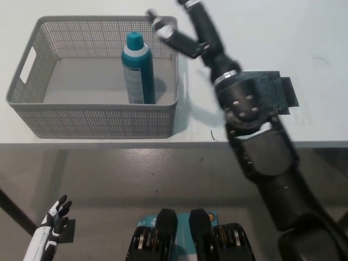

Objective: Use the right hand to pick up an air purifying spray and put it inside a container

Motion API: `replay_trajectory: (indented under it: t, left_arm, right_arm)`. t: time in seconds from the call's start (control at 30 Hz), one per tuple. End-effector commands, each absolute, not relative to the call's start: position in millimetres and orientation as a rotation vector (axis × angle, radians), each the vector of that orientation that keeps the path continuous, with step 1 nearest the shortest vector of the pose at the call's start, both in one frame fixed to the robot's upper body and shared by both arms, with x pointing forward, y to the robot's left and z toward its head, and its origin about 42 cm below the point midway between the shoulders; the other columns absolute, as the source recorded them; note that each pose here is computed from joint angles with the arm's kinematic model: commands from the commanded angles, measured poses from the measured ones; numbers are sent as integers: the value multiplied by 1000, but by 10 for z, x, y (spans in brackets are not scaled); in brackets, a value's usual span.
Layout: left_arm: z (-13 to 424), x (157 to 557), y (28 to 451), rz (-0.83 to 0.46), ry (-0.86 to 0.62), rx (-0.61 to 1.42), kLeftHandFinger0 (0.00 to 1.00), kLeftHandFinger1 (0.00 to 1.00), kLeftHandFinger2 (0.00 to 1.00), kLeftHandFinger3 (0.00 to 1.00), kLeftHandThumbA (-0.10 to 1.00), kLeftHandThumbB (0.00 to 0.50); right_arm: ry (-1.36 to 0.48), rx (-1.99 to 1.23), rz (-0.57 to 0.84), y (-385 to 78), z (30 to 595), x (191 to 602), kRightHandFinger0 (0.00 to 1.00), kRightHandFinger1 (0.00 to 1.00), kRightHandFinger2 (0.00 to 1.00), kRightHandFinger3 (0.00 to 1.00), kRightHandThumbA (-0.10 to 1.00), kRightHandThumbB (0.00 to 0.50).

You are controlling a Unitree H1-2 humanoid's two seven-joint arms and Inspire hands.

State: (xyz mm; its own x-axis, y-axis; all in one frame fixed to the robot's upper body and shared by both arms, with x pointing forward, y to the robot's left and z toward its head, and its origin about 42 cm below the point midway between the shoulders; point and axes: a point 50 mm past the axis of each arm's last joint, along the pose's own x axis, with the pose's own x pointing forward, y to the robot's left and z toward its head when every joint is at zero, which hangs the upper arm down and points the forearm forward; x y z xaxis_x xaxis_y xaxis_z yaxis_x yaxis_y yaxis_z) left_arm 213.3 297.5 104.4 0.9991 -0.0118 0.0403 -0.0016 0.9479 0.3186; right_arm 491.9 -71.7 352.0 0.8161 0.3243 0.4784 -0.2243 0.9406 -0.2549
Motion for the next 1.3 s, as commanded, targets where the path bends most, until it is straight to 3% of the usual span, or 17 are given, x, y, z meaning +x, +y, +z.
replay_trajectory:
  t: [0.0, 0.1, 0.23, 0.27, 0.33, 0.37, 0.53, 0.63, 0.7, 0.77, 0.83, 0.9, 1.07, 1.13, 1.27]
  left_arm:
    - [1127, 2116, 3096, -4, -74, 347, 1000, 1000, 1000, 1000, 1000, 352]
    - [1119, 2098, 3120, 8, -71, 341, 1000, 1000, 1000, 1000, 1000, 361]
    - [1092, 2044, 3127, 10, -59, 340, 1000, 1000, 1000, 1000, 1000, 371]
    - [1084, 2035, 3129, 12, -63, 336, 1000, 1000, 1000, 1000, 1000, 364]
    - [1095, 2020, 3177, 21, -67, 340, 1000, 1000, 1000, 1000, 1000, 365]
    - [1091, 2013, 3187, 24, -66, 341, 1000, 1000, 1000, 1000, 1000, 360]
    - [1107, 2083, 3203, 20, -62, 348, 1000, 1000, 1000, 1000, 1000, 359]
    - [1091, 2062, 3194, 19, -56, 336, 1000, 1000, 1000, 1000, 1000, 372]
    - [1076, 2070, 3175, 19, -56, 332, 1000, 1000, 1000, 1000, 1000, 376]
    - [1066, 2060, 3177, 24, -58, 329, 1000, 1000, 1000, 1000, 1000, 372]
    - [1092, 2076, 3207, 36, -60, 330, 1000, 1000, 1000, 1000, 1000, 388]
    - [1090, 2046, 3226, 37, -53, 332, 1000, 1000, 1000, 1000, 1000, 381]
    - [1100, 2065, 3213, 56, -74, 330, 1000, 1000, 1000, 1000, 1000, 365]
    - [1097, 2038, 3213, 58, -71, 328, 1000, 1000, 1000, 1000, 1000, 384]
    - [1089, 2039, 3210, 73, -76, 318, 1000, 1000, 1000, 1000, 1000, 361]
  right_arm:
    - [-695, -180, 293, -1213, 4235, 4610, 1000, 1000, 1000, 1000, 597, 500]
    - [-745, -151, 279, -1535, 4268, 4422, 1000, 1000, 1000, 1000, 566, 496]
    - [-769, -162, 199, -1906, 4065, 4080, 1000, 1000, 1000, 1000, 662, 471]
    - [-779, -179, 179, -2053, 3898, 3914, 1000, 1000, 1000, 1000, 683, 390]
    - [-785, -229, 152, -2201, 3630, 3686, 1000, 1000, 1000, 1000, 761, 353]
    - [-779, -244, 142, -2288, 3461, 3556, 1000, 1000, 1000, 1000, 737, 346]
    - [-695, -373, 75, -2645, 2786, 3059, 1000, 1000, 1000, 1000, 819, 370]
    - [-554, -434, 60, -2903, 2305, 2706, 1000, 1000, 1000, 1000, 824, 384]
    - [-480, -453, 43, -3068, 2039, 2526, 1000, 1000, 1000, 1000, 786, 365]
    - [-425, -462, 46, -3187, 1816, 2406, 1000, 1000, 1000, 1000, 755, 341]
    - [-357, -491, 63, -3245, 1628, 2364, 1000, 1000, 1000, 1000, 834, 351]
    - [-306, -511, 75, -3286, 1463, 2264, 1000, 1000, 1000, 1000, 845, 349]
    - [-118, -454, 78, -3373, 910, 2122, 1000, 1000, 1000, 1000, 866, 403]
    - [-58, -395, 80, -3362, 763, 2095, 1000, 1000, 1000, 1000, 853, 394]
    - [-10, -362, 80, -3309, 593, 2225, 1000, 1000, 1000, 1000, 863, 329]
